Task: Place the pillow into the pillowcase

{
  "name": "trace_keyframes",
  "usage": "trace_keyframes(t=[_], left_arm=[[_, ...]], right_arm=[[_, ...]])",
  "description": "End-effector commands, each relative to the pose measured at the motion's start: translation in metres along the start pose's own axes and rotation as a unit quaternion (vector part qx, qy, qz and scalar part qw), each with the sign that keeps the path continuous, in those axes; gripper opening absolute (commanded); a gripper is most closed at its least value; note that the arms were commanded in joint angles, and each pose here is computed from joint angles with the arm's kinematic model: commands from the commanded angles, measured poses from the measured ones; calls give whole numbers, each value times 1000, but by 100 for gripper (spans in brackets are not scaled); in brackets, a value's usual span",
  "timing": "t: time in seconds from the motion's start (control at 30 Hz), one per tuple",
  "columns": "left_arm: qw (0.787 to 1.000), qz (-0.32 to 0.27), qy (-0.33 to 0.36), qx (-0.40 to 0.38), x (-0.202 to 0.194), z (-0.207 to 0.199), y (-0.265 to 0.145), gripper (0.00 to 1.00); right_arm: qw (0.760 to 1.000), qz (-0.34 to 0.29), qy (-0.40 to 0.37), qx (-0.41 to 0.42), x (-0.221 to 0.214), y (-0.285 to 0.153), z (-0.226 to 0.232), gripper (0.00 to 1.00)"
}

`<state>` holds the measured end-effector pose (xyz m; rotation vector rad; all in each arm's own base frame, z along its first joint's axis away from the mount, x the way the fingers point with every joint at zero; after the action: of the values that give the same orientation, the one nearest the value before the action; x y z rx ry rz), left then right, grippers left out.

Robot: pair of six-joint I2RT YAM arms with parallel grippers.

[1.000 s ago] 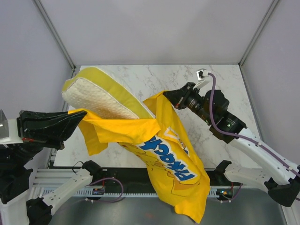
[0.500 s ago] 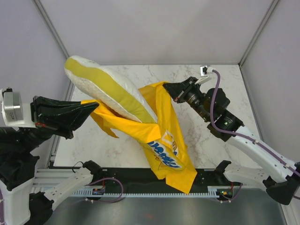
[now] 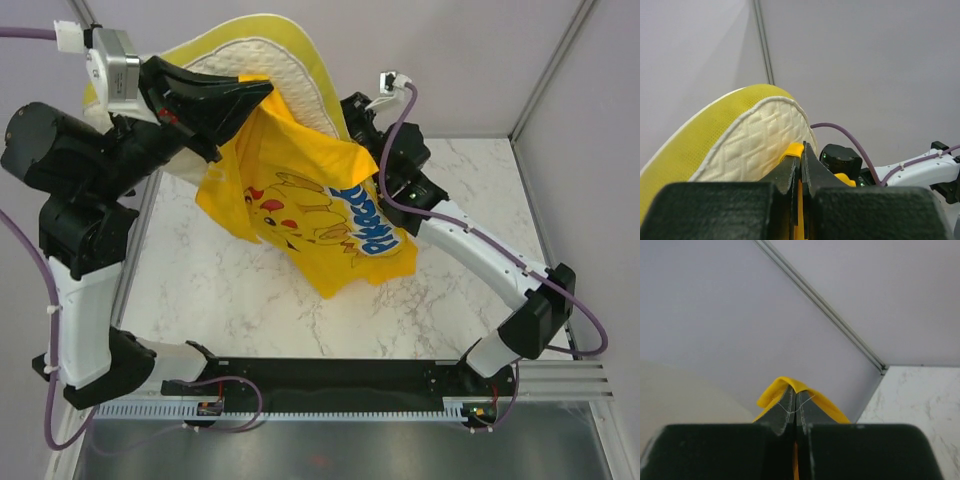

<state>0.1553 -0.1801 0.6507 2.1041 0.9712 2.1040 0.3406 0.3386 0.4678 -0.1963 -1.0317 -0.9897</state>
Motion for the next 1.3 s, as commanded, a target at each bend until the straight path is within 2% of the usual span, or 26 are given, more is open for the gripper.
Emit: trace_keyframes(t=[0.0, 0.03, 0.1, 0.17, 0.2, 0.23, 0.3, 0.33, 0.37, 0.4, 0.53, 0.6, 0.73, 0.8, 0.83, 0.87, 1.0, 1.1, 1.17, 1.27], left_arm=[[993, -59, 60, -81, 48, -31, 2, 2], [992, -62, 58, -91, 50, -34, 2, 2], [991, -48, 40, -114, 43, -40, 2, 2], [991, -14, 21, -133, 22, -40, 3, 2], [991, -1, 13, -136, 12, -39, 2, 2], [991, 35, -7, -128, -18, -26, 8, 2], [989, 70, -21, -126, -48, -18, 5, 2], [989, 81, -26, -124, -58, -19, -2, 2], [985, 118, -45, -114, -95, -7, -2, 2], [983, 132, -53, -113, -111, -5, -6, 2], [971, 187, -77, -125, -170, -12, -24, 2], [968, 195, -81, -134, -176, -20, -33, 2], [957, 219, -106, -160, -194, -43, -53, 2], [957, 215, -107, -162, -195, -52, -65, 2], [952, 226, -115, -169, -206, -59, -71, 2], [957, 219, -111, -158, -204, -60, -76, 2], [957, 217, -126, -148, -209, -67, -93, 2], [962, 212, -136, -110, -215, -61, -107, 6], [968, 199, -151, -34, -214, -48, -121, 14], [966, 188, -173, 39, -210, -36, -135, 16]], right_arm=[[987, -150, 1, 64, 101, -20, 44, 0], [989, -139, 0, 49, 87, -24, 29, 0], [990, -136, 7, 33, 86, -42, 18, 0], [997, -69, 16, -10, 24, -56, -24, 0], [998, -57, 22, -14, 8, -62, -33, 0], [997, -67, 36, 0, 1, -66, -35, 0], [997, -32, 65, -19, -42, -77, -61, 0], [997, -37, 71, -10, -47, -79, -63, 0], [997, -25, 75, -16, -61, -79, -71, 0], [997, -15, 77, -20, -72, -82, -77, 0], [998, -7, 46, -30, -67, -79, -79, 0], [999, -15, 32, -29, -51, -77, -73, 0], [999, -10, -17, -31, -25, -103, -61, 0], [999, 9, -33, -31, -37, -125, -67, 0], [999, -16, -33, -10, -23, -138, -56, 0], [999, -5, -43, -8, -34, -150, -61, 0], [997, 4, -76, 8, -32, -178, -56, 0], [995, 21, -94, 9, -38, -194, -59, 0], [995, 19, -99, 0, -37, -202, -63, 0], [994, 18, -102, -22, -40, -210, -72, 0]])
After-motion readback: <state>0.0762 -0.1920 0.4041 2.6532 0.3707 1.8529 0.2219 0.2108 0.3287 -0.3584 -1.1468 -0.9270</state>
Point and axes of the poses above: each gripper's point midway between its finger pads, its own y axis out along the fingers, its own z axis along the line the jaws close on, x = y × z, the point moved 4 cm from there along -y, back along the fingers, and after that the axes turned 14 degrees about -y, right-handed, at the moved point
